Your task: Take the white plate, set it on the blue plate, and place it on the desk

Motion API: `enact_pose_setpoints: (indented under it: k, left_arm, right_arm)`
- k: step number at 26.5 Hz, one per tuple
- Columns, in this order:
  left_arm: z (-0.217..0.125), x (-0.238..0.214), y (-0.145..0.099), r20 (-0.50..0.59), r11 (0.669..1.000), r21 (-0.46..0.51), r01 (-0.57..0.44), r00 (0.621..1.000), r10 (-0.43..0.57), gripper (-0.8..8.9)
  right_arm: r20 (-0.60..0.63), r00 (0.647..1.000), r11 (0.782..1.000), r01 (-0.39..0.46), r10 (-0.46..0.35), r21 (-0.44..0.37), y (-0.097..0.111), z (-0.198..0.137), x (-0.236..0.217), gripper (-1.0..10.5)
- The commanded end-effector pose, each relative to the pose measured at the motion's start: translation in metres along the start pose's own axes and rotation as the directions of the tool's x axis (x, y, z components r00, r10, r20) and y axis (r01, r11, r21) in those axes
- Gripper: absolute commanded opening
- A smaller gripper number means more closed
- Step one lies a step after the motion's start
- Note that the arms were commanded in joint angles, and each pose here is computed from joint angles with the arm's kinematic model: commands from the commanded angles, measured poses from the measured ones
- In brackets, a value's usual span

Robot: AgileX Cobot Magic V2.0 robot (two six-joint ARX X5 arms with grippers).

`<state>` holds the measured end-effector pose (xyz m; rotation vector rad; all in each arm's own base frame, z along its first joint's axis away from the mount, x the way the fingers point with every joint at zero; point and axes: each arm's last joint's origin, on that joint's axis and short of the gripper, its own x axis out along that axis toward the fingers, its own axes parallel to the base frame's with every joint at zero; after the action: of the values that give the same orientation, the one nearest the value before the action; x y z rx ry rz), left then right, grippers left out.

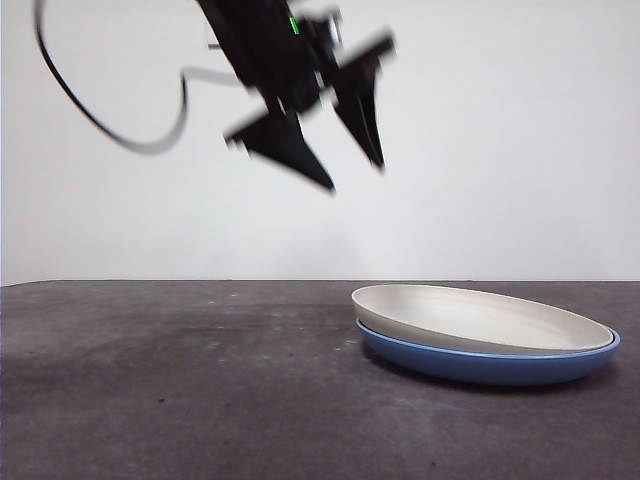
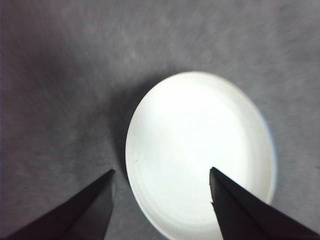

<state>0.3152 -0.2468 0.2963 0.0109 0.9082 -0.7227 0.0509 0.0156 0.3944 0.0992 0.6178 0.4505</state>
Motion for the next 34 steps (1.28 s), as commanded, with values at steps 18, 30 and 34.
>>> enact_pose_setpoints:
  k: [18,30,34]
  left_arm:
    - [-0.111,-0.183,0.001,0.145,0.985,0.132,0.115,0.980,-0.134,3.04]
    - [-0.136,-0.180,0.000,0.090,0.954,0.140,0.264,0.956,-0.277,3.03]
    - [-0.136,-0.180,0.000,0.095,0.954,0.143,0.263,0.956,-0.278,3.04]
  right_arm:
    - [0.009,1.000,1.000,0.008,-0.008,0.008,0.000,0.002,-0.001,4.5]
    - [-0.108,0.994,0.991,0.016,-0.002,0.129,-0.017,-0.018,0.043,4.5]
    - [-0.134,0.991,0.981,0.029,-0.003,0.190,-0.025,-0.017,0.064,4.5]
